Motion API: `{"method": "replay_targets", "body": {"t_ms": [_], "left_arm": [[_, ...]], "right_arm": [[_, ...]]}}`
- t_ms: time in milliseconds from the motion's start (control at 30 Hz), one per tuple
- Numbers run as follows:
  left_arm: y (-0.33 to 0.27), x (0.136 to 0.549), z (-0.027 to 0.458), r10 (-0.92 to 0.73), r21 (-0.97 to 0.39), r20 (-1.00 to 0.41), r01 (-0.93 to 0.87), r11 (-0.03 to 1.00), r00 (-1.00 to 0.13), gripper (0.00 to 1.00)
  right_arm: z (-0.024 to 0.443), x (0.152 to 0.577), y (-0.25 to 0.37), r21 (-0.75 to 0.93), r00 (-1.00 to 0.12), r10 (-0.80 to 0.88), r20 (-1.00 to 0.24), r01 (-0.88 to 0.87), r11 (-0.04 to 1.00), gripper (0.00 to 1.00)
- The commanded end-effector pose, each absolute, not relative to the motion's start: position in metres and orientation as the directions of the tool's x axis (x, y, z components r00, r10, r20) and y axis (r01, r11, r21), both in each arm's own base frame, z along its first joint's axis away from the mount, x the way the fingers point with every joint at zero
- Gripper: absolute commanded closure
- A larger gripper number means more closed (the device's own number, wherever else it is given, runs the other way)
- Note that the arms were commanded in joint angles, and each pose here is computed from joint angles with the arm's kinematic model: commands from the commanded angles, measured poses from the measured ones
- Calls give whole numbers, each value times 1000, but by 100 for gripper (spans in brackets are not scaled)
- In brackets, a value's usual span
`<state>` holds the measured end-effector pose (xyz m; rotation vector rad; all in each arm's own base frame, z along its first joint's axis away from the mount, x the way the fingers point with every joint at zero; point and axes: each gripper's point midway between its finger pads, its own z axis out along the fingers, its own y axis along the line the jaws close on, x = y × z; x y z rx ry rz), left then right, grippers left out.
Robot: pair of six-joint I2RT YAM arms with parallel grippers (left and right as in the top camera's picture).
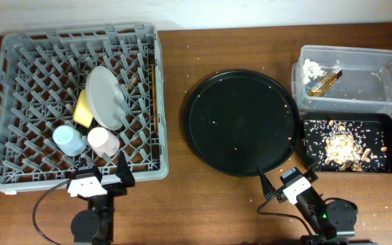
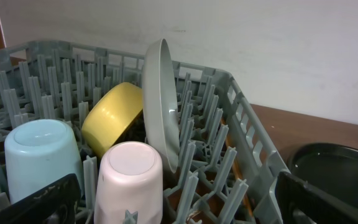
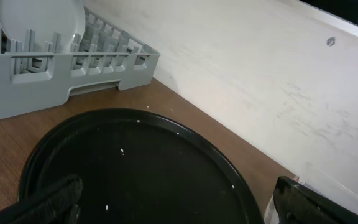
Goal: Sort waste into correct bins and load items into the dishwasher rack
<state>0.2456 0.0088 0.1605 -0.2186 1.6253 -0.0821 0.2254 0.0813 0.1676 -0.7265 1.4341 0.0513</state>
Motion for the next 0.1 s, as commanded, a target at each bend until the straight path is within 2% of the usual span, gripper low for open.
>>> {"method": "replay_targets", "body": {"t_ms": [0, 67], "left_arm": [[9, 246, 159, -175, -170, -983, -92, 981, -56, 1], [9, 246, 159, -175, -170, -983, -92, 981, -56, 1]], "right_arm": [[165, 225, 82, -420, 171, -386, -907, -451, 787, 1], [165, 225, 82, -420, 171, -386, -907, -451, 787, 1]]}}
